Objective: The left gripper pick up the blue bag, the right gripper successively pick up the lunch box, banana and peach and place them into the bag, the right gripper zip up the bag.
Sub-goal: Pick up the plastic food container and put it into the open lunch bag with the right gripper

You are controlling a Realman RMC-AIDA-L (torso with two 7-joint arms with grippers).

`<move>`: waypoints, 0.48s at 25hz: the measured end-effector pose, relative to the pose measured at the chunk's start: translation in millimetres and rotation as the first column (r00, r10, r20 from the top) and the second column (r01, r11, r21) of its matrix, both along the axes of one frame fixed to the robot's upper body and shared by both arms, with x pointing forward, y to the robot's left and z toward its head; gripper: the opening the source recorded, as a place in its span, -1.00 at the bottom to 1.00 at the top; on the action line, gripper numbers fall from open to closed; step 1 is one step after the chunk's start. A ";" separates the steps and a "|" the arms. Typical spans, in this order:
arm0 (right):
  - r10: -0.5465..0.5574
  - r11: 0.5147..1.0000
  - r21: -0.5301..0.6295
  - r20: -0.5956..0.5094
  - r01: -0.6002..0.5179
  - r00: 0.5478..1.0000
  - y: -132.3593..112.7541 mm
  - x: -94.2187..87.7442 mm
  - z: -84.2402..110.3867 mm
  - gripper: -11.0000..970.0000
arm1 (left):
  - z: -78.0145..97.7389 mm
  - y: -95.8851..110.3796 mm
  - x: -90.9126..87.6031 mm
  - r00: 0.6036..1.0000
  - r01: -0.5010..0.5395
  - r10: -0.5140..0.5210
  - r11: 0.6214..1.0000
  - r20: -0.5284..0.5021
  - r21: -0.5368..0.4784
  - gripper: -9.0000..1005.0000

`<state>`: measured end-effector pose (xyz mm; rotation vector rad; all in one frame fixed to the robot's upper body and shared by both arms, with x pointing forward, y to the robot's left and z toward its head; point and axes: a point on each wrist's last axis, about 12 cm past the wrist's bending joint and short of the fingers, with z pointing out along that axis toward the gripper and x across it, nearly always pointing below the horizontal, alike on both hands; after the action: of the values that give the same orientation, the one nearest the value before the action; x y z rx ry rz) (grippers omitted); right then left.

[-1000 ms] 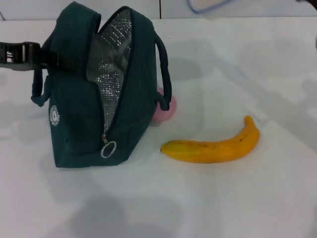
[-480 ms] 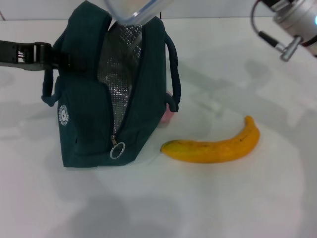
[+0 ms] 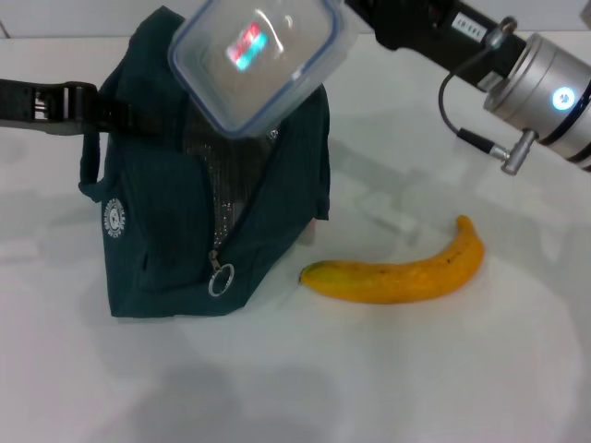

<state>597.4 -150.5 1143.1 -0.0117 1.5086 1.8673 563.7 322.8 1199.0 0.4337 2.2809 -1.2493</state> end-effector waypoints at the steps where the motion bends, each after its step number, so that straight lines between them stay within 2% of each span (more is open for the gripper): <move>1: 0.000 1.000 -0.015 -0.007 0.000 1.000 0.4 -0.7 -2.8 -0.78 | -0.2 0.1 -0.2 1.000 0.000 0.000 1.000 -0.001 0.000 -0.90; 5: 0.014 0.997 -0.079 -0.027 -0.016 1.000 5.9 -3.0 -11.8 -0.78 | -0.9 0.8 -0.9 1.000 -0.002 0.002 1.000 -0.003 0.000 -0.90; 8: 0.059 0.986 -0.152 -0.035 -0.064 0.998 19.9 -3.1 -15.3 -0.79 | -1.0 0.7 -0.9 1.000 -0.002 0.002 1.000 -0.003 0.000 -0.90; 12: 0.122 0.970 -0.212 0.004 -0.119 0.993 36.4 -3.8 -12.0 -0.66 | -0.5 1.4 -0.7 1.000 -0.002 0.002 1.000 -0.003 0.002 -0.90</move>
<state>593.6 -114.0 1131.2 -0.2221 1.7217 1.7860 562.9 324.1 1198.5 0.4301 2.2847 -1.2471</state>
